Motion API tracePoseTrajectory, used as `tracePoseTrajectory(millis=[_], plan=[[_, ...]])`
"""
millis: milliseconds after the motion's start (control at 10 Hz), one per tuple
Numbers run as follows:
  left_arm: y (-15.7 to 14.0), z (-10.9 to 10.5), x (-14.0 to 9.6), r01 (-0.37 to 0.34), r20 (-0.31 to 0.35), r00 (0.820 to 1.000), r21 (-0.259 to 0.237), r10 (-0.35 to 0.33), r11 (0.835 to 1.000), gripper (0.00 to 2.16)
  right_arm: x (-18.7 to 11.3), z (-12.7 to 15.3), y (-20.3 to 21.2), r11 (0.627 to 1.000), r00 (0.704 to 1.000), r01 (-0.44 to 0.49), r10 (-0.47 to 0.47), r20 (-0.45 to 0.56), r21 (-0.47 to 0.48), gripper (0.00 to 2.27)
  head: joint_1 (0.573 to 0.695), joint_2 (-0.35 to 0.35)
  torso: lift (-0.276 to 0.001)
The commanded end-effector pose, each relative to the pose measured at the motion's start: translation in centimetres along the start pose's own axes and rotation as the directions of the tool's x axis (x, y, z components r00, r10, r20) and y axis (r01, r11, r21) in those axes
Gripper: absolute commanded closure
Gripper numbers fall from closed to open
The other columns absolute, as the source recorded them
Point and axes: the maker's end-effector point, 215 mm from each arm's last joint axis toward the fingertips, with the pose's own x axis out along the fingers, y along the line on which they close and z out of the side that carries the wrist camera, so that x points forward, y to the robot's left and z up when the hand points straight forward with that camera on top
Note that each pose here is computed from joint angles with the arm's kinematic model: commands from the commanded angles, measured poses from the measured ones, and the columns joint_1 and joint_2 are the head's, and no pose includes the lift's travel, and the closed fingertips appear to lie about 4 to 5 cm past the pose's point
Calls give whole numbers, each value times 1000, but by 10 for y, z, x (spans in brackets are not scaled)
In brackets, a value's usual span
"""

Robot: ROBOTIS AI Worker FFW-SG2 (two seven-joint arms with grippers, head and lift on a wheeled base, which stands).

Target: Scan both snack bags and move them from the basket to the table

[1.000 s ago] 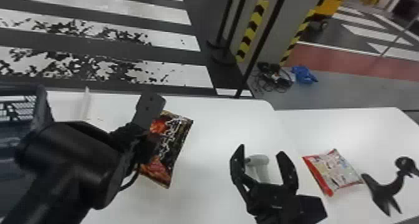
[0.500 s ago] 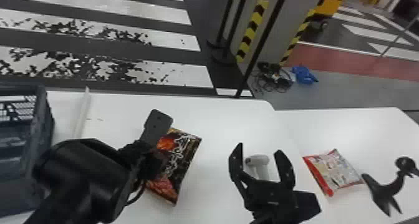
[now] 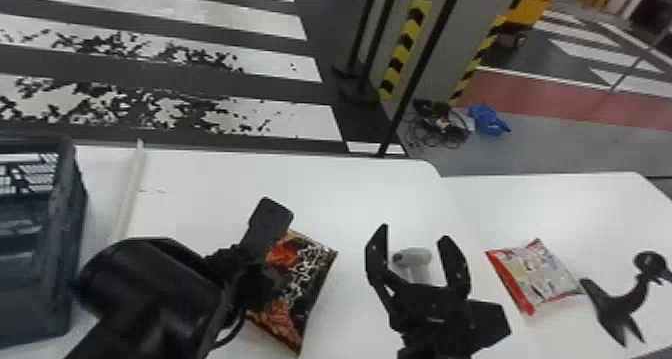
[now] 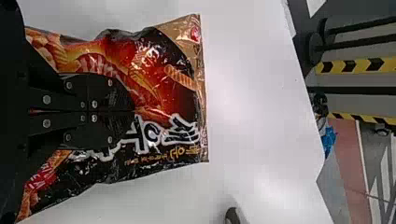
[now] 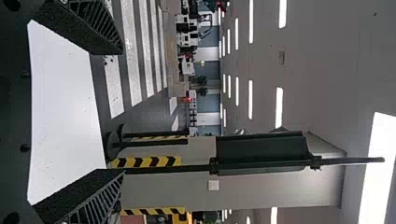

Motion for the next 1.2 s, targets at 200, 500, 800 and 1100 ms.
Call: tracePoseTrajectory(millis=[200, 500, 800, 1100], plan=[[-27, -7, 5, 29, -16, 999, 54, -28, 998, 2061, 1, 3, 0, 1000, 1000, 3, -3, 8, 4, 6, 695, -350, -98], [-31, 9, -4, 35, 28, 999, 40, -36, 999, 296, -1, 7, -2, 1000, 1000, 4, -5, 16, 3, 6, 695, -350, -98], [-36, 19, -22, 19, 56, 998, 26, -21, 999, 29, 0, 15, 2, 1000, 1000, -2, 2, 29, 3, 6, 695, -350, -98], [-20, 54, -61, -40, 137, 990, 6, 39, 999, 29, 2, 19, 0, 1000, 999, 0, 0, 33, 2, 6, 695, -350, -98]])
